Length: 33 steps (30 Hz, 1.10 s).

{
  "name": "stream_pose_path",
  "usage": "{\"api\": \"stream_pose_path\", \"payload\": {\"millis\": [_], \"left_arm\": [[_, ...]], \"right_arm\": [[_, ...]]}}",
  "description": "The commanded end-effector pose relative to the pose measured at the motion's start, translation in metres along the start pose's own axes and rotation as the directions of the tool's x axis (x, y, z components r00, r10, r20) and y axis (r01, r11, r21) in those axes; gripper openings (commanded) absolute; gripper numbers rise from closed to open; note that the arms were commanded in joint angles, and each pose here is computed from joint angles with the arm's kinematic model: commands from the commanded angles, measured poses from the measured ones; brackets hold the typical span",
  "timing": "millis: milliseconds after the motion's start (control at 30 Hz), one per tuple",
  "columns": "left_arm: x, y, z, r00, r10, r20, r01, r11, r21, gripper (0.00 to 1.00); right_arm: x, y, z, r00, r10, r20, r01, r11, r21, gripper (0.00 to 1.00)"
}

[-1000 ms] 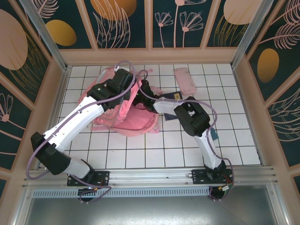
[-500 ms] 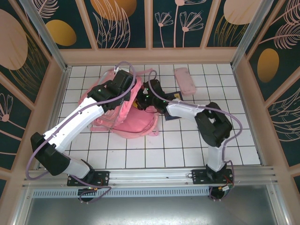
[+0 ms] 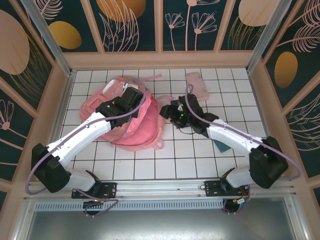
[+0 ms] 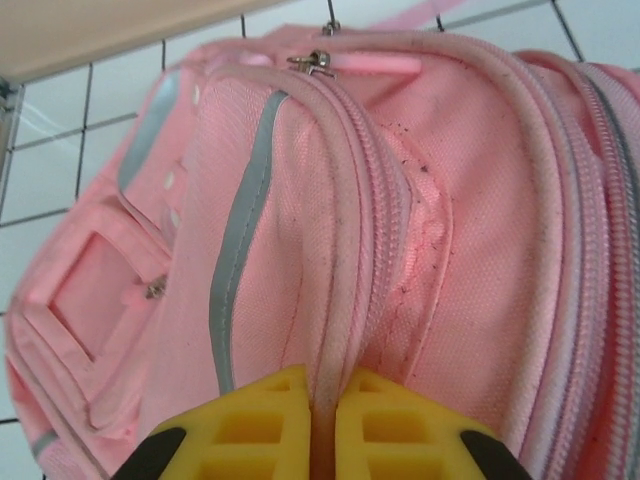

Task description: Pack the student bag

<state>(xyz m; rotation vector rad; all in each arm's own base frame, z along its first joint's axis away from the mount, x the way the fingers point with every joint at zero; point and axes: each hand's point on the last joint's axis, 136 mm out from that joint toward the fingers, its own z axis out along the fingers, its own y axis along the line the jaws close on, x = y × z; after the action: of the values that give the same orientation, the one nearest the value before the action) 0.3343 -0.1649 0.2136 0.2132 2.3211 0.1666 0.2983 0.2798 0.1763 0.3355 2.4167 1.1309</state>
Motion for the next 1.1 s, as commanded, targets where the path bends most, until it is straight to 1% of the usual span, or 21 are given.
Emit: {"api": "stream_pose_path", "payload": {"millis": [0, 67, 100, 167, 233, 267, 300, 400, 500, 567, 633, 700, 767, 867, 933, 1000, 1067], "left_arm": [[0.02, 0.013, 0.007, 0.999, -0.018, -0.038, 0.016, 0.998, -0.056, 0.15], [0.031, 0.01, 0.011, 0.997, -0.022, -0.077, 0.018, 0.999, -0.048, 0.23], [0.032, 0.008, 0.011, 0.996, -0.027, -0.085, 0.024, 0.999, -0.037, 0.28], [0.029, 0.003, 0.009, 0.995, -0.06, -0.081, 0.059, 0.998, -0.005, 0.48], [0.022, -0.005, 0.006, 0.994, -0.094, -0.061, 0.097, 0.994, 0.045, 0.62], [0.017, -0.009, 0.004, 0.992, -0.115, -0.049, 0.119, 0.99, 0.071, 0.68], [0.012, -0.013, 0.002, 0.99, -0.136, -0.038, 0.139, 0.986, 0.096, 0.7], [-0.001, -0.03, -0.002, 0.977, -0.214, -0.025, 0.215, 0.958, 0.189, 0.73], [-0.014, -0.043, -0.003, 0.954, -0.3, -0.026, 0.296, 0.92, 0.256, 0.74], [-0.021, -0.051, -0.003, 0.932, -0.362, -0.033, 0.355, 0.887, 0.296, 0.73], [-0.028, -0.066, -0.006, 0.918, -0.394, -0.05, 0.383, 0.847, 0.368, 0.72], [-0.035, -0.078, -0.008, 0.9, -0.431, -0.064, 0.414, 0.8, 0.434, 0.71], [-0.039, -0.087, -0.009, 0.883, -0.462, -0.082, 0.443, 0.763, 0.471, 0.71], [-0.04, -0.099, -0.006, 0.869, -0.481, -0.114, 0.468, 0.729, 0.499, 0.7], [-0.038, -0.109, -0.003, 0.871, -0.473, -0.136, 0.47, 0.719, 0.513, 0.7], [-0.036, -0.12, 0.0, 0.872, -0.462, -0.16, 0.472, 0.71, 0.523, 0.7], [-0.032, -0.13, 0.004, 0.877, -0.444, -0.186, 0.47, 0.711, 0.522, 0.7]], "right_arm": [[-0.034, -0.034, -0.014, 0.992, -0.05, 0.112, 0.038, 0.994, 0.107, 0.61], [-0.043, -0.043, -0.008, 0.991, -0.071, 0.117, 0.053, 0.987, 0.15, 0.63], [-0.058, -0.054, -0.008, 0.988, -0.07, 0.137, 0.045, 0.982, 0.183, 0.64], [-0.073, -0.07, 0.004, 0.986, -0.097, 0.134, 0.059, 0.963, 0.263, 0.68], [-0.084, -0.084, 0.019, 0.987, -0.11, 0.116, 0.069, 0.948, 0.312, 0.73], [-0.09, -0.093, 0.026, 0.988, -0.104, 0.114, 0.06, 0.94, 0.337, 0.75], [-0.095, -0.097, 0.033, 0.988, -0.106, 0.11, 0.063, 0.937, 0.344, 0.77], [-0.107, -0.114, 0.054, 0.99, -0.114, 0.083, 0.072, 0.916, 0.395, 0.79], [-0.11, -0.128, 0.074, 0.992, -0.12, 0.044, 0.088, 0.893, 0.442, 0.8], [-0.103, -0.138, 0.084, 0.994, -0.112, 0.005, 0.097, 0.88, 0.465, 0.81], [-0.092, -0.148, 0.087, 0.994, -0.103, -0.029, 0.104, 0.866, 0.489, 0.82], [-0.075, -0.16, 0.085, 0.995, -0.081, -0.056, 0.099, 0.854, 0.51, 0.82], [-0.052, -0.173, 0.079, 0.995, -0.046, -0.083, 0.083, 0.844, 0.53, 0.82], [-0.013, -0.185, 0.066, 0.993, 0.015, -0.117, 0.052, 0.835, 0.548, 0.81], [0.011, -0.182, 0.057, 0.99, 0.054, -0.132, 0.024, 0.849, 0.528, 0.79], [0.026, -0.169, 0.047, 0.989, 0.074, -0.129, -0.001, 0.869, 0.494, 0.79], [0.025, -0.151, 0.035, 0.993, 0.074, -0.095, -0.023, 0.892, 0.451, 0.78]]}}
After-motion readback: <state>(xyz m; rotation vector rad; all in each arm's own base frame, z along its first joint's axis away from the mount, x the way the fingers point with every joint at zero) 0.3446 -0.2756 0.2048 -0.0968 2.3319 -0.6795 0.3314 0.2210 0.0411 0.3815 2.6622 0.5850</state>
